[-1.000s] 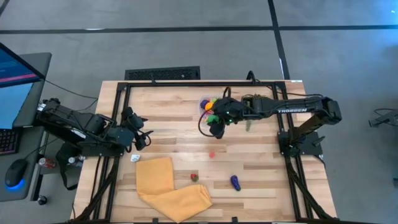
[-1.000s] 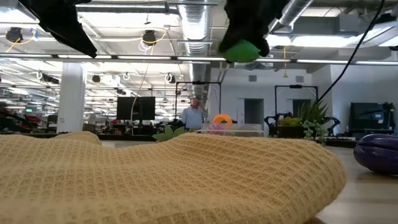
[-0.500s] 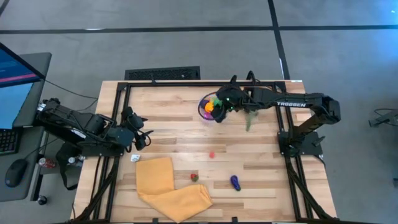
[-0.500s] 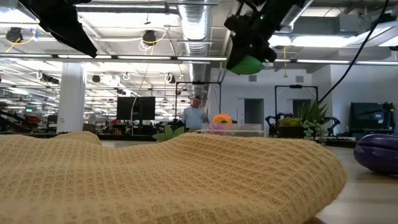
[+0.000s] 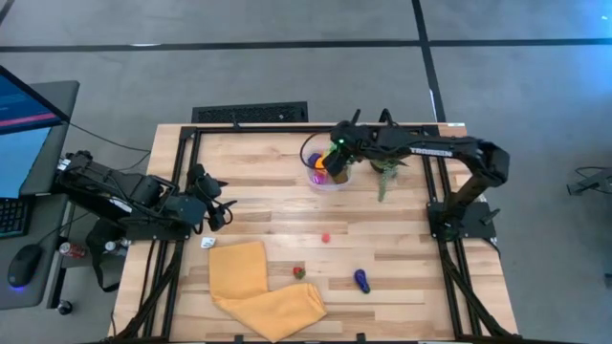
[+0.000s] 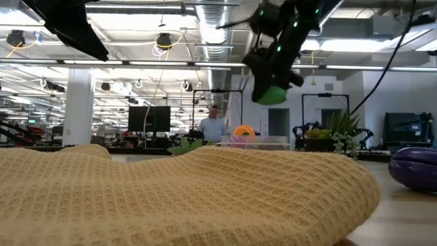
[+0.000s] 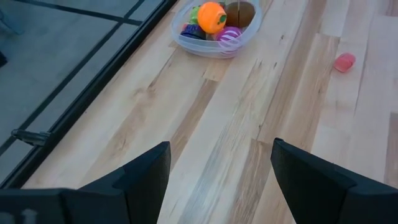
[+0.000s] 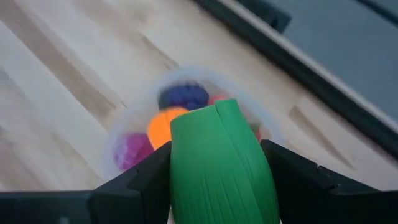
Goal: Pick and placing Produce into tupperware
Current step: Put the corn in the transparent bin
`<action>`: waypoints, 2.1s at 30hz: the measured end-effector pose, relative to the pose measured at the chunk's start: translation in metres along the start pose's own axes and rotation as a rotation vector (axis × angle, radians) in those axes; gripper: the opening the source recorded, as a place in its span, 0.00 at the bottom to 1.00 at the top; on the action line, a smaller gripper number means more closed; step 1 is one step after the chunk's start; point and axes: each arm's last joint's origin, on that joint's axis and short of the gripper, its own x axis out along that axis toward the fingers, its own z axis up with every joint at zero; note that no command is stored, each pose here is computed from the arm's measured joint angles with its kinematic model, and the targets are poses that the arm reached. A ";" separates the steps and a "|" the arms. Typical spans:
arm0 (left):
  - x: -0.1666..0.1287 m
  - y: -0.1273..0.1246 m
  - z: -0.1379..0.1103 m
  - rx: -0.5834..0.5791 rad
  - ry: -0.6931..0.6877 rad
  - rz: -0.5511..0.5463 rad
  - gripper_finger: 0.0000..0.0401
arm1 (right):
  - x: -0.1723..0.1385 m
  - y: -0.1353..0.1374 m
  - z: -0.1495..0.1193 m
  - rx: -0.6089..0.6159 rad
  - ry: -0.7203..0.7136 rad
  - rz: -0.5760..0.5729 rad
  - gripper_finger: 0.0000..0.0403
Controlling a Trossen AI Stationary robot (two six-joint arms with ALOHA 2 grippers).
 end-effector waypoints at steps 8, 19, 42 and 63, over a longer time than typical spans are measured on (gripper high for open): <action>0.000 0.000 0.000 0.000 0.000 0.000 0.67 | 0.048 0.005 -0.012 0.006 0.128 -0.038 0.61; 0.000 0.000 0.000 -0.008 0.000 0.000 0.67 | 0.065 -0.005 -0.012 0.113 0.145 -0.101 0.61; 0.000 0.001 0.000 0.000 -0.015 0.027 0.67 | 0.063 -0.024 0.001 0.354 0.064 -0.116 0.61; 0.000 0.001 0.000 0.000 -0.013 0.023 0.67 | 0.061 -0.015 0.002 0.310 0.041 -0.086 0.72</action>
